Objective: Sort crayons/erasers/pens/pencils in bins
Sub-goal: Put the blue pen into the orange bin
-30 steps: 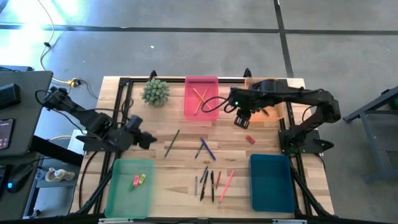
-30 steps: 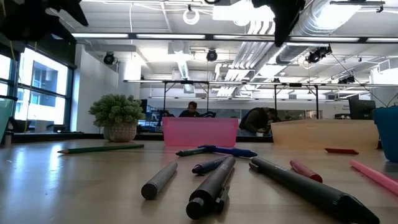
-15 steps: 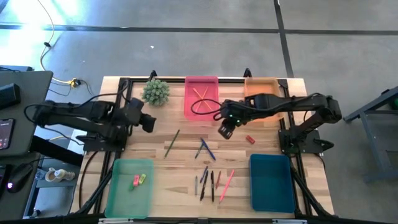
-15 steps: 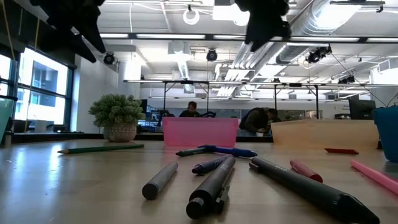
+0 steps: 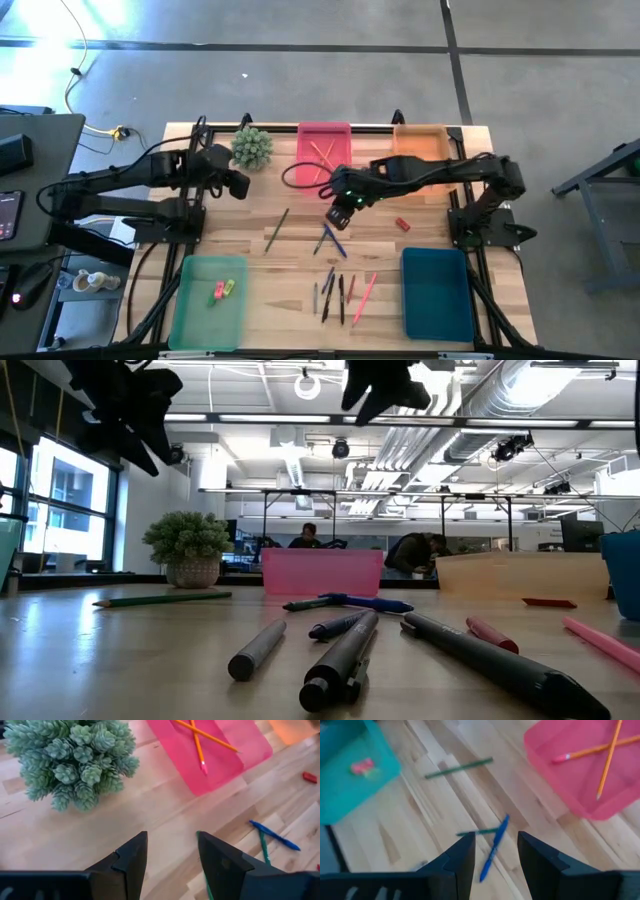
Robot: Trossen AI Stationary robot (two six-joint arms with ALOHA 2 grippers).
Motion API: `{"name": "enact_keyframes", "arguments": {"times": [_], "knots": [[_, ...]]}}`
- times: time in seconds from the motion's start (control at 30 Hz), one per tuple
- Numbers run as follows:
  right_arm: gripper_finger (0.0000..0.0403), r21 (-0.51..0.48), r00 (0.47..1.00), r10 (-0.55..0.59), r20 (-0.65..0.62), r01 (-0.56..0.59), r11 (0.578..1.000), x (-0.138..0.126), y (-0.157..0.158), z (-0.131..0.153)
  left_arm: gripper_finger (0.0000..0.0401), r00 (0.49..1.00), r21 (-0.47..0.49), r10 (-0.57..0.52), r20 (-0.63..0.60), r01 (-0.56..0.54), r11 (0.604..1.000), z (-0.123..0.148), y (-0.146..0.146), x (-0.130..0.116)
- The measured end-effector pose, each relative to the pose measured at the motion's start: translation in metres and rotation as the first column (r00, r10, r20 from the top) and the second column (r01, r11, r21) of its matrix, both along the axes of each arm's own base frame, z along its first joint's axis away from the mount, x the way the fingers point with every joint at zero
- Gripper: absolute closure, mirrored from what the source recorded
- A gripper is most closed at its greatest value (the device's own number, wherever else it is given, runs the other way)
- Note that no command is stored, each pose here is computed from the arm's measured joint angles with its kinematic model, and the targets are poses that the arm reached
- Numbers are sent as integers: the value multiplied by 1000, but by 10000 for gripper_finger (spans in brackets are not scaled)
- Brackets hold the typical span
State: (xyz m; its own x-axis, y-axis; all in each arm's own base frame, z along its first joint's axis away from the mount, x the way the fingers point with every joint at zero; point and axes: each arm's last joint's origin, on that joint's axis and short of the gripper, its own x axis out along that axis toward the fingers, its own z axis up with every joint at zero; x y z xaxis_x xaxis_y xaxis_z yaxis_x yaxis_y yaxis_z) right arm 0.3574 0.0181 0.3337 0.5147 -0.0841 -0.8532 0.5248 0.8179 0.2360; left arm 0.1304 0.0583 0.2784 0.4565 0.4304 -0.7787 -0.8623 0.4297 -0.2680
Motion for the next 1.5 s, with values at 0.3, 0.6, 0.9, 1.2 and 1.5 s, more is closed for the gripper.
{"name": "enact_keyframes", "arguments": {"times": [0.3, 0.6, 0.9, 1.2, 1.5], "knots": [[263, 26, 980, -68, -185, 74, 997, 24, 12, -47, 238, 1000, 6, -23, -13, 23, 1000, 0, 1, 0], [263, 46, 942, -182, -284, 203, 978, 41, 21, -89, 238, 996, 0, -82, -21, 82, 997, 0, 0, 0], [263, 39, 909, -158, -385, 187, 982, 52, 38, -130, 238, 993, 14, -109, -35, 110, 994, 0, 0, 0], [263, 97, 877, -99, -469, 163, 982, 60, 48, -168, 238, 992, 18, -116, -39, 117, 993, 0, 0, 0], [263, 105, 850, -96, -518, 174, 979, 64, 50, -192, 238, 992, 7, -125, -33, 125, 992, -1, 0, 1]]}}
